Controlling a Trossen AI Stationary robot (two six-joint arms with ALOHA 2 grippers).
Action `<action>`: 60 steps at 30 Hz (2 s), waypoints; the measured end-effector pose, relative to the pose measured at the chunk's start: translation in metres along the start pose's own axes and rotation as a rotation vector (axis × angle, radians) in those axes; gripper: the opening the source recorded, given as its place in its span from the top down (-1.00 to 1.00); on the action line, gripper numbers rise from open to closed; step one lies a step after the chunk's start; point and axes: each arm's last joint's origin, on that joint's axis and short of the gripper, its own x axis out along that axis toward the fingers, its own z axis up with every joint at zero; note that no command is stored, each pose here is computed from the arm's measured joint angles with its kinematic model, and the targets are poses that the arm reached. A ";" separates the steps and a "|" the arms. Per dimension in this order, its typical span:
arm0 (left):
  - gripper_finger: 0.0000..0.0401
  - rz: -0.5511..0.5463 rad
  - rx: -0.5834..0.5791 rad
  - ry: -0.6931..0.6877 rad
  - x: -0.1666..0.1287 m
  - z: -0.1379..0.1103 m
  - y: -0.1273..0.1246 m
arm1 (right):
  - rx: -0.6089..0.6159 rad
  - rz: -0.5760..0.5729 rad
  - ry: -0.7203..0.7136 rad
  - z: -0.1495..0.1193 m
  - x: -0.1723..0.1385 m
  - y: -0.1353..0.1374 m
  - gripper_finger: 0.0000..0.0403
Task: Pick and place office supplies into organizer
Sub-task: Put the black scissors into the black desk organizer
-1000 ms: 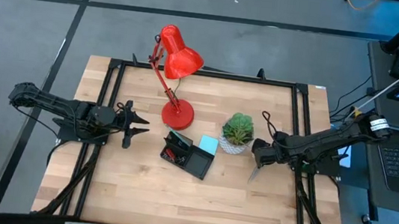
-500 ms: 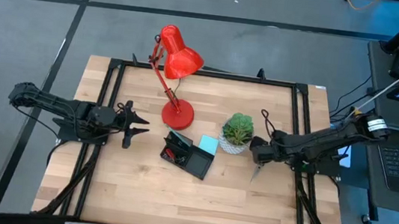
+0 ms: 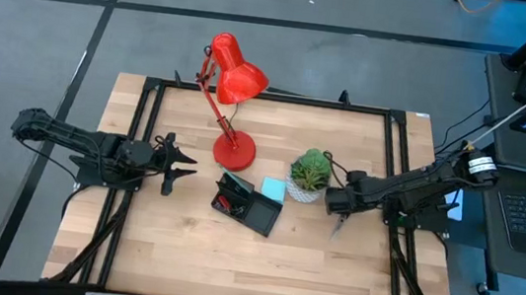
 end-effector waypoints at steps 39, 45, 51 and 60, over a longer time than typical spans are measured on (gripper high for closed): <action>0.35 -0.004 -0.054 -0.001 0.000 0.000 0.000 | -0.227 0.124 0.101 -0.016 -0.016 0.015 0.63; 0.35 -0.004 -0.056 -0.001 0.000 0.000 0.000 | -0.295 0.201 0.076 -0.031 -0.036 0.022 0.63; 0.35 -0.005 -0.057 -0.005 0.000 0.001 0.000 | -0.330 0.428 0.015 -0.046 -0.073 0.043 0.63; 0.35 -0.005 -0.057 -0.006 0.000 0.001 0.000 | -0.486 0.954 -0.426 -0.042 -0.154 0.093 0.62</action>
